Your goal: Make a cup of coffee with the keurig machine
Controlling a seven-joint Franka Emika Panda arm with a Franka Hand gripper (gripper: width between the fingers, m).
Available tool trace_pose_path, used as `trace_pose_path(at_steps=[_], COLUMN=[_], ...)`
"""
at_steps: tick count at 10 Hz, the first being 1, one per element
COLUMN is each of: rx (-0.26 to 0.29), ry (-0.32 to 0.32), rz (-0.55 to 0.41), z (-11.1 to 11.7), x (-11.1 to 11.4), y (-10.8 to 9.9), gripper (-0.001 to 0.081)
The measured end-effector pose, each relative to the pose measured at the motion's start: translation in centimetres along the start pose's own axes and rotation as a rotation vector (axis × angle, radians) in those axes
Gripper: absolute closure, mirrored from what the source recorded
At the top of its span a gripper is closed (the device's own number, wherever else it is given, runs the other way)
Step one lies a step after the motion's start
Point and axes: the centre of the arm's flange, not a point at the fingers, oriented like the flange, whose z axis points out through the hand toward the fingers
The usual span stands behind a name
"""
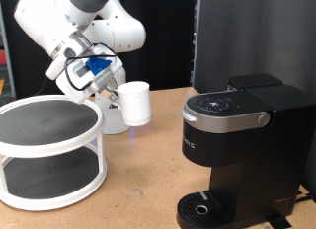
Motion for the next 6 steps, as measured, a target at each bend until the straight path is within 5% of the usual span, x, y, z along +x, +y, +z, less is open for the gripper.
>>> trace_pose_path(at_steps=[6], rx=[-0.004], ry=[0.004], rz=[-0.001], z=[0.49], x=[0.43], y=[-0.21], gripper=[0.0733])
